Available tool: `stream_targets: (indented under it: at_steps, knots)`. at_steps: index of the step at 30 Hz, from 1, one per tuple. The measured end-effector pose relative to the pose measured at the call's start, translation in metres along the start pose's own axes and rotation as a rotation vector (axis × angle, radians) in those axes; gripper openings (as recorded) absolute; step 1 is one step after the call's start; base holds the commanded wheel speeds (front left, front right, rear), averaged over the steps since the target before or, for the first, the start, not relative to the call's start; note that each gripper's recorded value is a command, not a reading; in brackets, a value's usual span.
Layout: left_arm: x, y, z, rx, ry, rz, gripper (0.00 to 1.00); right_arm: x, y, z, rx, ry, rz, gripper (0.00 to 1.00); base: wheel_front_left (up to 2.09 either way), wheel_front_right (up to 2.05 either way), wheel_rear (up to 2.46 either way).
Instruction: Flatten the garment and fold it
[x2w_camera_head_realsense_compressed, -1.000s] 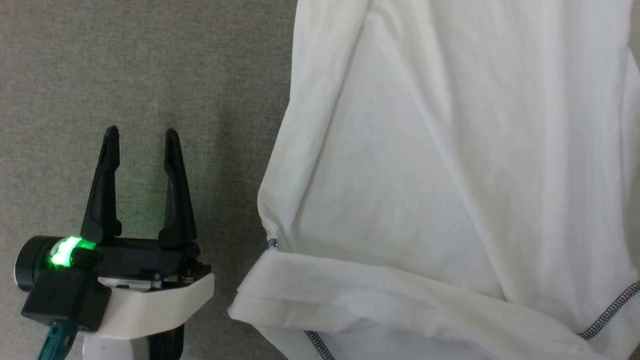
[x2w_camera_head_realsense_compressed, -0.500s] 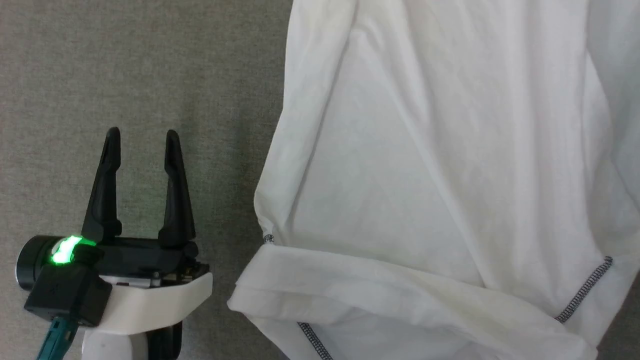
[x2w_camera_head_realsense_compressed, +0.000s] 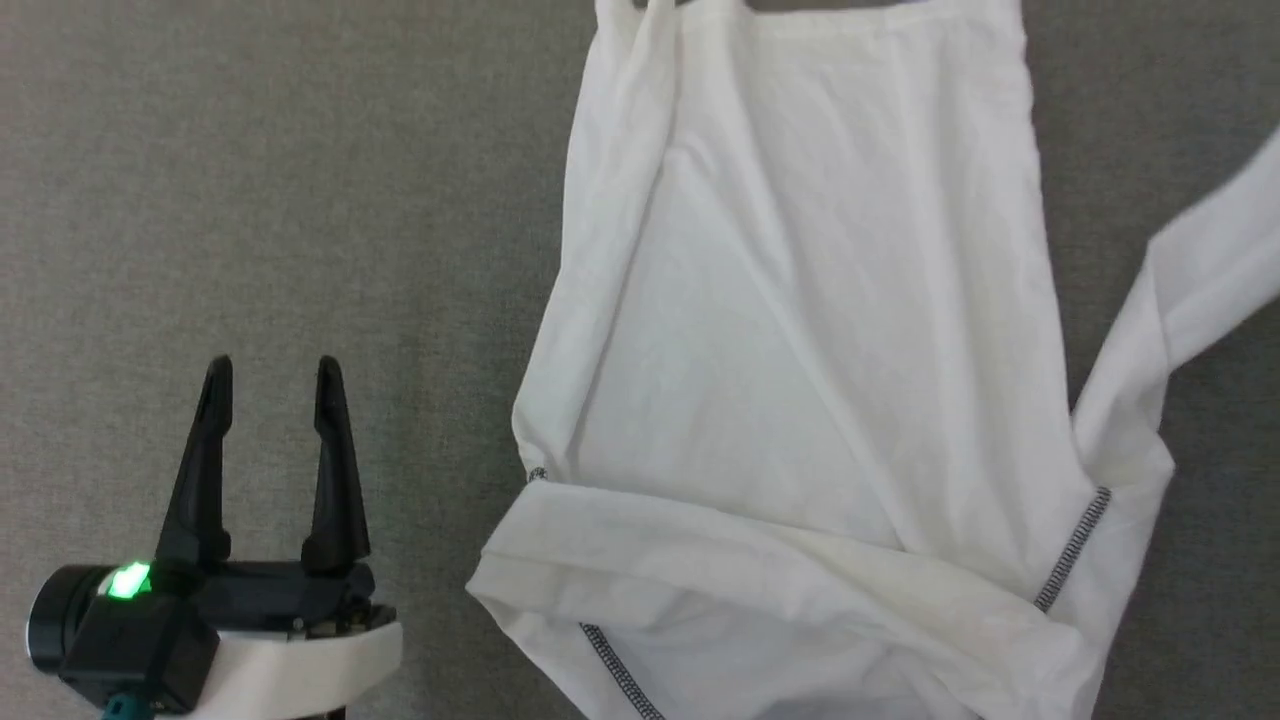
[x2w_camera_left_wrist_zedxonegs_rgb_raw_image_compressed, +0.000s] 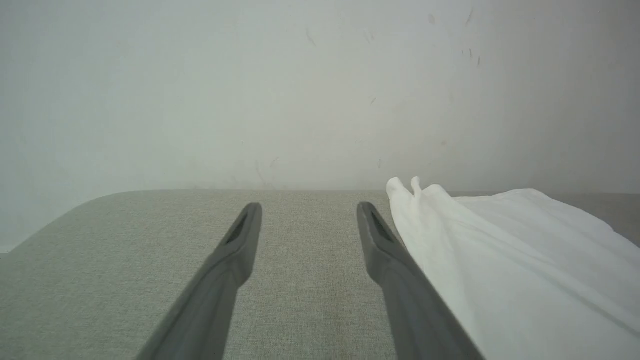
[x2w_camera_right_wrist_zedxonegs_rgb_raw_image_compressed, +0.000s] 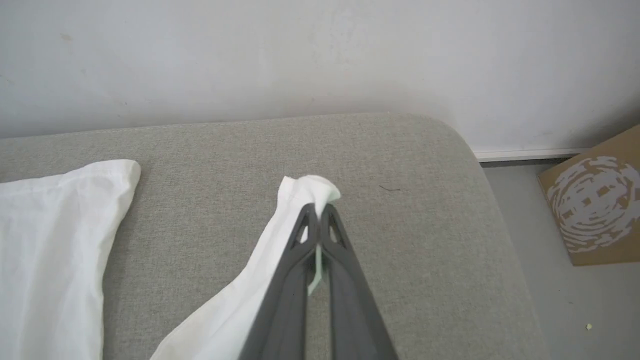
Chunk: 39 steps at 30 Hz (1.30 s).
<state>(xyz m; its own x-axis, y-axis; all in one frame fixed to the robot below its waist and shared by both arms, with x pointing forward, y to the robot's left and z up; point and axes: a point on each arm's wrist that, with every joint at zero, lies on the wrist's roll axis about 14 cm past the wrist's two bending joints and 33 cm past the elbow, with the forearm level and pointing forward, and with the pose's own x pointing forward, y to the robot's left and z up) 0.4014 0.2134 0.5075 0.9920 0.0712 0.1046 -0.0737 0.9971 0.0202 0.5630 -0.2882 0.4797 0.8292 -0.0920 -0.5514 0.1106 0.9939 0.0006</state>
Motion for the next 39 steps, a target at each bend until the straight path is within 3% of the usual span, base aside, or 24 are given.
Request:
stream_targets:
  at_steps: [14, 22, 26, 31, 39]
  knots:
    - [-0.032, -0.002, 0.039, -0.006, -0.079, -0.021, 1.00, -0.112, -0.142, -0.027, 0.154, -0.092, -0.307, 0.00, 0.00, 0.00, 0.00]
    - [-0.043, -0.008, 0.051, -0.017, -0.110, -0.043, 1.00, -0.160, -0.187, -0.040, 0.202, -0.140, -0.413, 0.00, 0.00, 0.00, 0.00]
    - [-0.044, -0.011, 0.059, -0.023, -0.134, -0.050, 1.00, -0.167, -0.177, -0.037, 0.201, -0.173, -0.377, 0.00, 0.00, 0.00, 0.00]
    - [-0.052, -0.011, 0.065, -0.026, -0.148, -0.049, 1.00, -0.174, -0.140, -0.013, 0.162, -0.260, -0.254, 0.00, 0.00, 0.00, 0.00]
    - [-0.068, -0.004, 0.075, -0.026, -0.161, -0.023, 1.00, -0.205, -0.038, 0.039, 0.055, -0.435, 0.038, 0.00, 0.00, 0.00, 0.00]
